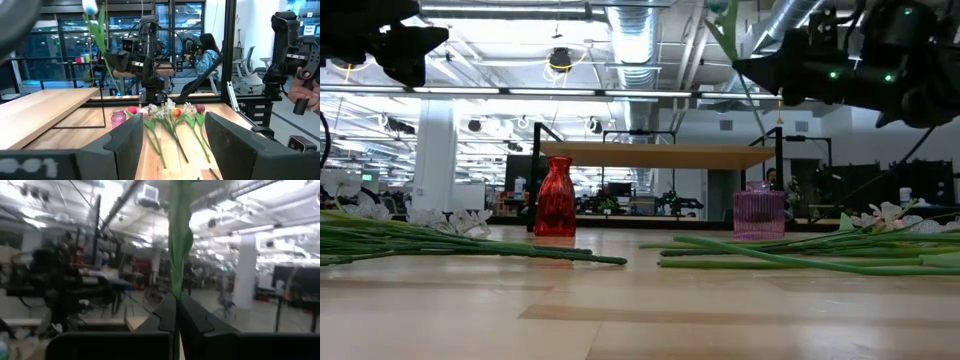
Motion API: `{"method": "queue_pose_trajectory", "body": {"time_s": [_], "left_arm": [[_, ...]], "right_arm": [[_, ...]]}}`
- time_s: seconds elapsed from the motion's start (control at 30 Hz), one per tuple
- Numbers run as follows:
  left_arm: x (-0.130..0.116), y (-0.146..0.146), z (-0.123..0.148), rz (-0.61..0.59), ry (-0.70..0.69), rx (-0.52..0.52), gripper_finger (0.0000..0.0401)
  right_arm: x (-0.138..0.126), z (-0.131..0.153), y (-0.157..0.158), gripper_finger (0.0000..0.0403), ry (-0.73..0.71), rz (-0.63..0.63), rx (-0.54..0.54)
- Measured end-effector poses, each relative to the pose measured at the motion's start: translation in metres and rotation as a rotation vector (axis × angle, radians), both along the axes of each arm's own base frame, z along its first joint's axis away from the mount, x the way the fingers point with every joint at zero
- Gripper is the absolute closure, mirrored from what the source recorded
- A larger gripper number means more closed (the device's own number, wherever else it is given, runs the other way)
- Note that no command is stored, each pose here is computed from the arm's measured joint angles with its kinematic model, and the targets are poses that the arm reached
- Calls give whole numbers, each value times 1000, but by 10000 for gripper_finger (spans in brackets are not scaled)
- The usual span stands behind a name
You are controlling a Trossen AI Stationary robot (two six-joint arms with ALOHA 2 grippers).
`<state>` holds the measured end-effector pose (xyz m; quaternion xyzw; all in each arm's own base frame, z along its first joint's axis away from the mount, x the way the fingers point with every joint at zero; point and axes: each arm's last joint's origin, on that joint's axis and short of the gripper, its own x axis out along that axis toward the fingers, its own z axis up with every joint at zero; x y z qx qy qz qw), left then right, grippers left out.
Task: Pick and place flowers into a vace then onto a shelf
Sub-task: Put the top white tulip into the pink vase
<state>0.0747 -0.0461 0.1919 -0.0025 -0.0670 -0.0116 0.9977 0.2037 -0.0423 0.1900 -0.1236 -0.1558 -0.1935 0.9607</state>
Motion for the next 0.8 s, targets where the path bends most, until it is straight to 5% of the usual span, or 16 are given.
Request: {"method": "queue_pose_trajectory", "body": {"time_s": [0.3, 0.8], "left_arm": [[0, 0, -1, 1, 12, 11, 197], [0, 0, -2, -1, 15, 7, 197]], "right_arm": [[4, -13, 2, 403, 46, -101, 81], [9, -21, 3, 403, 67, -99, 127]]}}
